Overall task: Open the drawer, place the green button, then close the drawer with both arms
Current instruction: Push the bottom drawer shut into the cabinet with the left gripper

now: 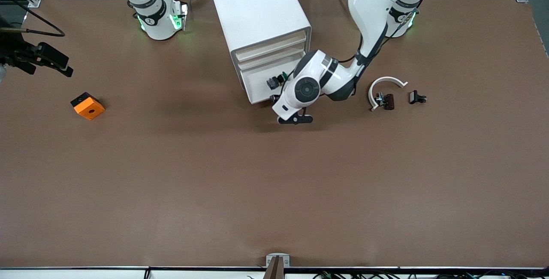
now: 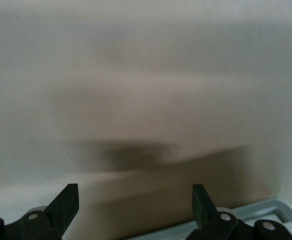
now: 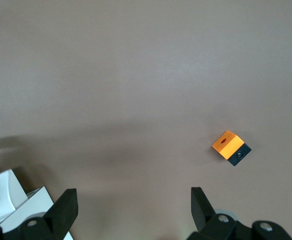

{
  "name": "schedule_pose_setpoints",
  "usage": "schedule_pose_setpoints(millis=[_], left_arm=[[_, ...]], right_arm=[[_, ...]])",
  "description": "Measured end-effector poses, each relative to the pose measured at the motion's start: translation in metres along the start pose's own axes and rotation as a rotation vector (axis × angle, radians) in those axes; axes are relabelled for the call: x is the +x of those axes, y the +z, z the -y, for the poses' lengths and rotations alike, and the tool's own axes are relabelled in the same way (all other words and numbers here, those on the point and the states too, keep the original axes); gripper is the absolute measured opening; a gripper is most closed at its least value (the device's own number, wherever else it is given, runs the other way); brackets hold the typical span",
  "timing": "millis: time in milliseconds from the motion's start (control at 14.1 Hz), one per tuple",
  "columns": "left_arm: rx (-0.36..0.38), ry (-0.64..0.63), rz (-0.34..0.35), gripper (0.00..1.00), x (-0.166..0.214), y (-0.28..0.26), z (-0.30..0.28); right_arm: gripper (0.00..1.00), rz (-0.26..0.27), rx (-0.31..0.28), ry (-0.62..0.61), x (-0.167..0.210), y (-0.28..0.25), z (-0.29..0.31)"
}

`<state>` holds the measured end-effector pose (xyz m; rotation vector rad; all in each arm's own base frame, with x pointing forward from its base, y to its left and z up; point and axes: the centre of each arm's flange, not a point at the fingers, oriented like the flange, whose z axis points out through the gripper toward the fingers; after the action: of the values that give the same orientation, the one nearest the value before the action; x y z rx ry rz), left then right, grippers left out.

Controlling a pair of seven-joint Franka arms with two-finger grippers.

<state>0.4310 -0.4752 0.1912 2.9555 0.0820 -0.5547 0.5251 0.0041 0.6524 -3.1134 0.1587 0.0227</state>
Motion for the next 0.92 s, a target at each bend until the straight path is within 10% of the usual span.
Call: schedule_pose_setpoints(millis=[921], left_arm=[[0.026, 0.037, 0.08, 1.0, -0.07, 0.036, -0.038]], right_arm=[[1.0, -0.01, 0.001, -0.004, 0.0, -0.004, 0.002]])
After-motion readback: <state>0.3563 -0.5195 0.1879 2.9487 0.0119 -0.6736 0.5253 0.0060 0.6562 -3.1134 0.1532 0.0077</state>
